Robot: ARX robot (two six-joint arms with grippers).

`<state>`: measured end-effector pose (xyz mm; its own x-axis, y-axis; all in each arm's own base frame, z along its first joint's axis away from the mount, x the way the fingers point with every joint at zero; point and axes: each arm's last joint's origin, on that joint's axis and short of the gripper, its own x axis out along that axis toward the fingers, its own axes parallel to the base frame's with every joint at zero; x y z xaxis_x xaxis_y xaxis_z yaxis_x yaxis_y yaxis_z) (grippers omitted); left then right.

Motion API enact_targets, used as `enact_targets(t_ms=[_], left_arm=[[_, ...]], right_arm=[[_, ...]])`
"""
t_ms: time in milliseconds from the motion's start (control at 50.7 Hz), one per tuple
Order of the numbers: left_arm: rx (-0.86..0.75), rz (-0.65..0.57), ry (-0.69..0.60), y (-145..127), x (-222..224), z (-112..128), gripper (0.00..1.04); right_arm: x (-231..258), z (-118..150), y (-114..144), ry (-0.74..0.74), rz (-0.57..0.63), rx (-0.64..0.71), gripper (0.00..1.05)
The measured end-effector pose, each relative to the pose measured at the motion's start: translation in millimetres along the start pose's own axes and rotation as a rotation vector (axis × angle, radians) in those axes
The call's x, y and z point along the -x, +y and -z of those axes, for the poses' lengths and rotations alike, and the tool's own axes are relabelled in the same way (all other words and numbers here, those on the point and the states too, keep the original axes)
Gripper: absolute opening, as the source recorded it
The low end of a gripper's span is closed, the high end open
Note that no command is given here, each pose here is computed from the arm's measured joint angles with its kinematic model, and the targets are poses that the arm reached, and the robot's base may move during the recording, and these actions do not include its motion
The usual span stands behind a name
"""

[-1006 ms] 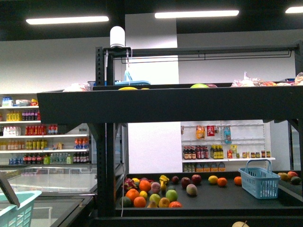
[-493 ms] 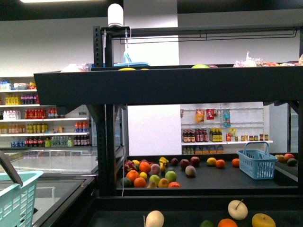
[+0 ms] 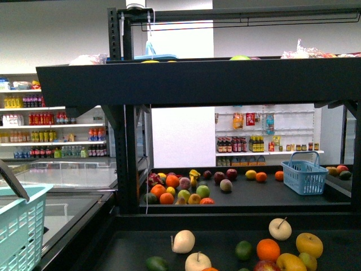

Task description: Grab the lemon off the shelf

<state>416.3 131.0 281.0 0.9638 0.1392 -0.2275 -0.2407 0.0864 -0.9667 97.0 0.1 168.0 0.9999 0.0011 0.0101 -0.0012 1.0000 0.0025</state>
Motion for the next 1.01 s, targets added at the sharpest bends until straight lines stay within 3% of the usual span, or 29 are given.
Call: enact_targets(t_ms=[79,138,237,493,749,1006], left_arm=[[-0.003,-0.005,-0.003,2,-4,0,0.97],[-0.009,-0.001,-0.004,2,-6,-1,0.91],[-0.020,0.009,-0.009,-2,-6,-2,0.66],[-0.011,-0.005,-0.012,3,-10,-2,0.21],[-0.040,-0.002,0.013,0,-2,1,0.19],[-0.232,0.089,0.178,-31,38,36,0.15]], right_arm=[[0,0,0,0.000,0.000,0.000,0.97],[0,0,0,0.000,0.000,0.000,0.97],[0,0,0,0.000,0.000,0.000,0.97],[0,0,0,0.000,0.000,0.000,0.97],[0,0,0,0.000,0.000,0.000,0.97],[0,0,0,0.000,0.000,0.000,0.97]])
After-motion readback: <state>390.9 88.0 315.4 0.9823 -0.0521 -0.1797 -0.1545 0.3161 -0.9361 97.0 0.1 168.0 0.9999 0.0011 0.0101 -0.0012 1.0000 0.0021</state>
